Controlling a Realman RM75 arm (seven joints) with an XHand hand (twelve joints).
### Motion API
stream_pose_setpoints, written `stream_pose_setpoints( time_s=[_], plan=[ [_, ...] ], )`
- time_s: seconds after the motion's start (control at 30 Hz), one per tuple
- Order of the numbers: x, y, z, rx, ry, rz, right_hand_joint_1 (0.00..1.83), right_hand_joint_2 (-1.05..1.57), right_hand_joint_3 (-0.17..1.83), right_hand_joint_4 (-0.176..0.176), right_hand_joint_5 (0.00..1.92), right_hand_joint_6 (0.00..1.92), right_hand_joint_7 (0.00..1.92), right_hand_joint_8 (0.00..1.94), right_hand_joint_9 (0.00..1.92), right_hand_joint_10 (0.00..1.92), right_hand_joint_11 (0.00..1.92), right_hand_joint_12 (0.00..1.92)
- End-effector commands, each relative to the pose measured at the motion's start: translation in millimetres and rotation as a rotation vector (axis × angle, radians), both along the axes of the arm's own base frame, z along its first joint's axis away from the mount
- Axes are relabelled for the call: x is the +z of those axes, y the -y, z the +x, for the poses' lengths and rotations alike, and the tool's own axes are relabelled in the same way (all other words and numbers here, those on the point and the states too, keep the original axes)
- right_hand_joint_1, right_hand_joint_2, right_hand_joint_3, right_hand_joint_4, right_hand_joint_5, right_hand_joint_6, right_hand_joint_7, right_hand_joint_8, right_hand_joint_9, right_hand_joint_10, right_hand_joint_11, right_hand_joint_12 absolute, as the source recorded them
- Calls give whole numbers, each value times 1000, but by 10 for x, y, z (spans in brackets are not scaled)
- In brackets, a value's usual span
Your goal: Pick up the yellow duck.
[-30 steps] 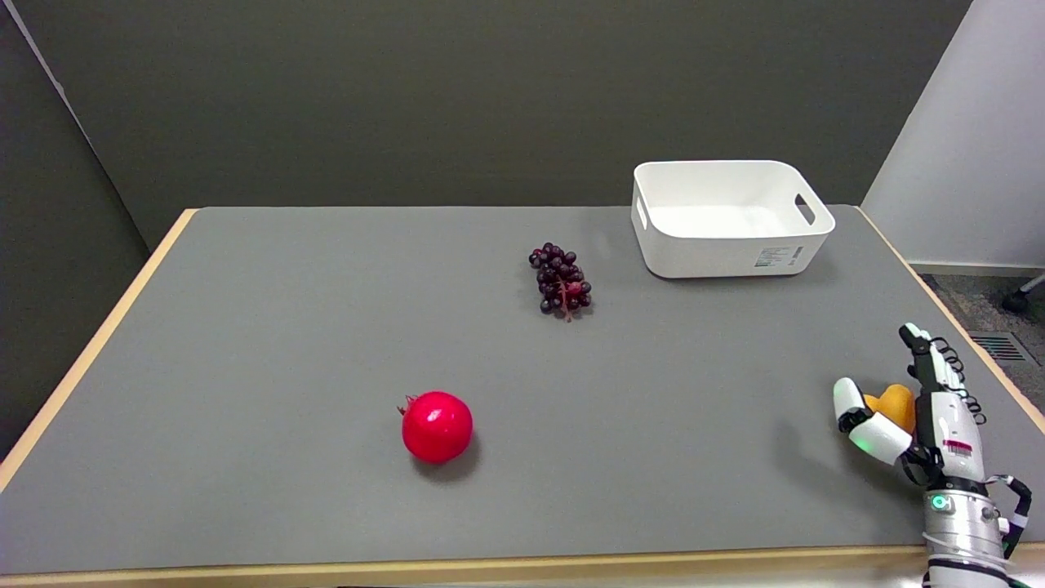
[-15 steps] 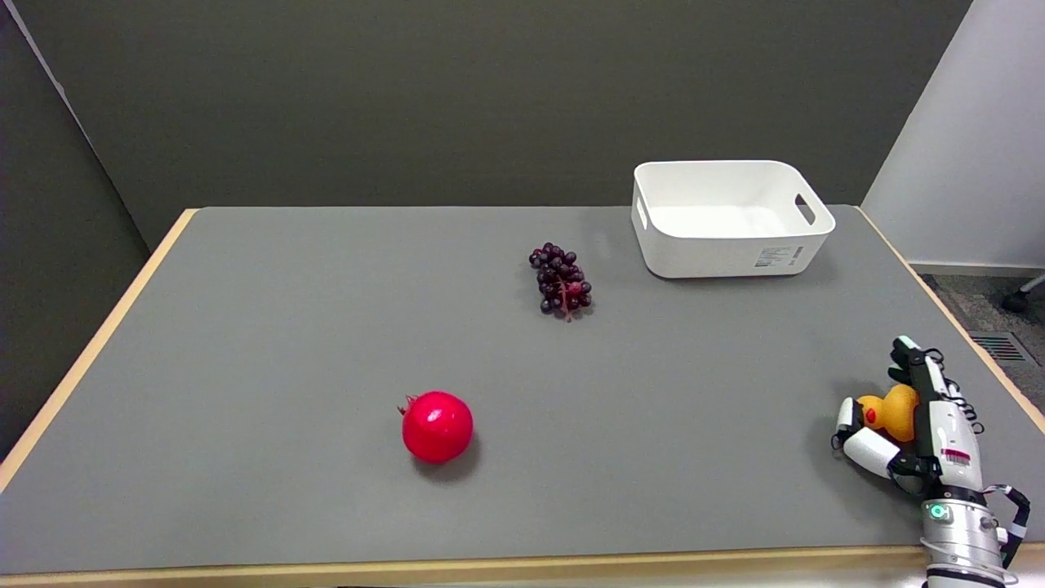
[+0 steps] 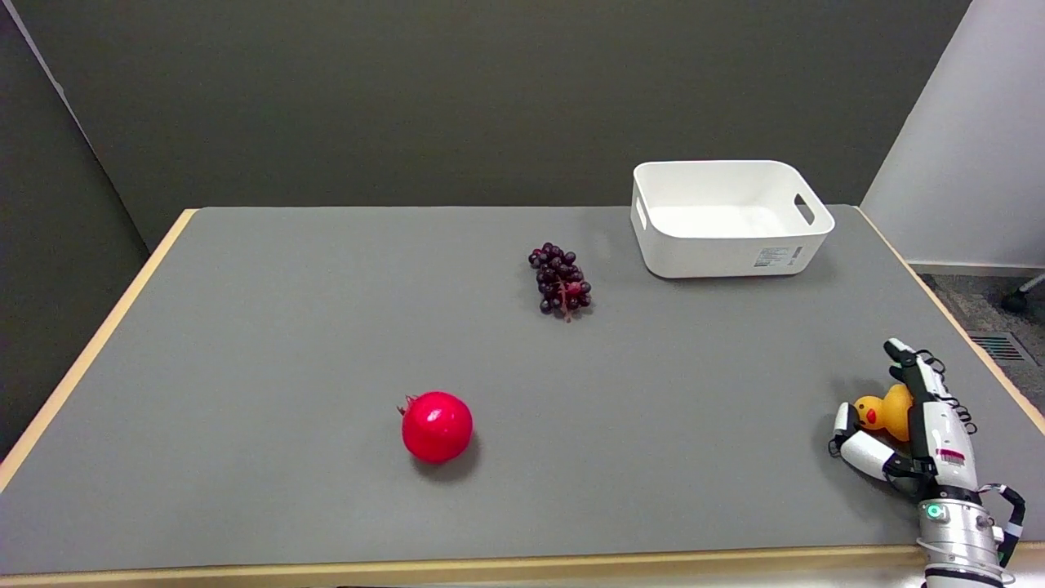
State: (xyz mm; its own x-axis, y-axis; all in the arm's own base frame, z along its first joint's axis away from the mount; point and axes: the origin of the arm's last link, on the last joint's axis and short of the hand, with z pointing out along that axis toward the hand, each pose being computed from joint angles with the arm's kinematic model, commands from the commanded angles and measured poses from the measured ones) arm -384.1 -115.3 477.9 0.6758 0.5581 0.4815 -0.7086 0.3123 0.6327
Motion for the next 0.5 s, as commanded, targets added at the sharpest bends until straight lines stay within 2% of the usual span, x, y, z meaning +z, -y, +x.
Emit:
stream_pose_setpoints(
  time_s=[0.03,0.07,0.13,0.2,0.27,0.3,0.33,0.37,0.4,0.5],
  plan=[
    [-14,45,7,1,-9,14,1421,1092,1275,-45,487,1000,554,682,473,1036,357,1786],
    [-13,45,12,4,-12,13,1420,1088,1315,-41,559,1213,648,796,558,1085,416,1780],
    [-12,56,28,13,-19,11,1439,1046,1276,-26,552,1467,729,957,581,1235,539,1871],
    [-13,71,41,22,-22,11,1482,1017,1246,-34,589,1705,740,1210,612,1429,591,1886],
    [-8,88,54,29,-25,11,1511,990,1252,-76,655,1852,759,1649,690,1707,752,1919],
    [-6,102,63,35,-26,12,1634,842,1163,-101,680,1884,777,1777,774,1675,729,1921],
    [-252,-113,42,153,113,-47,1760,690,1071,-124,702,1908,795,1882,857,1623,694,1921],
    [-117,36,75,104,34,-9,1831,613,1012,-136,713,1921,812,1941,902,1606,661,1921],
    [6,162,113,60,-38,18,1831,628,998,-132,713,1921,826,1941,897,1632,631,1921],
    [25,264,212,104,-68,32,1831,713,906,-110,716,1921,806,1941,858,1734,502,1921]
  ],
)
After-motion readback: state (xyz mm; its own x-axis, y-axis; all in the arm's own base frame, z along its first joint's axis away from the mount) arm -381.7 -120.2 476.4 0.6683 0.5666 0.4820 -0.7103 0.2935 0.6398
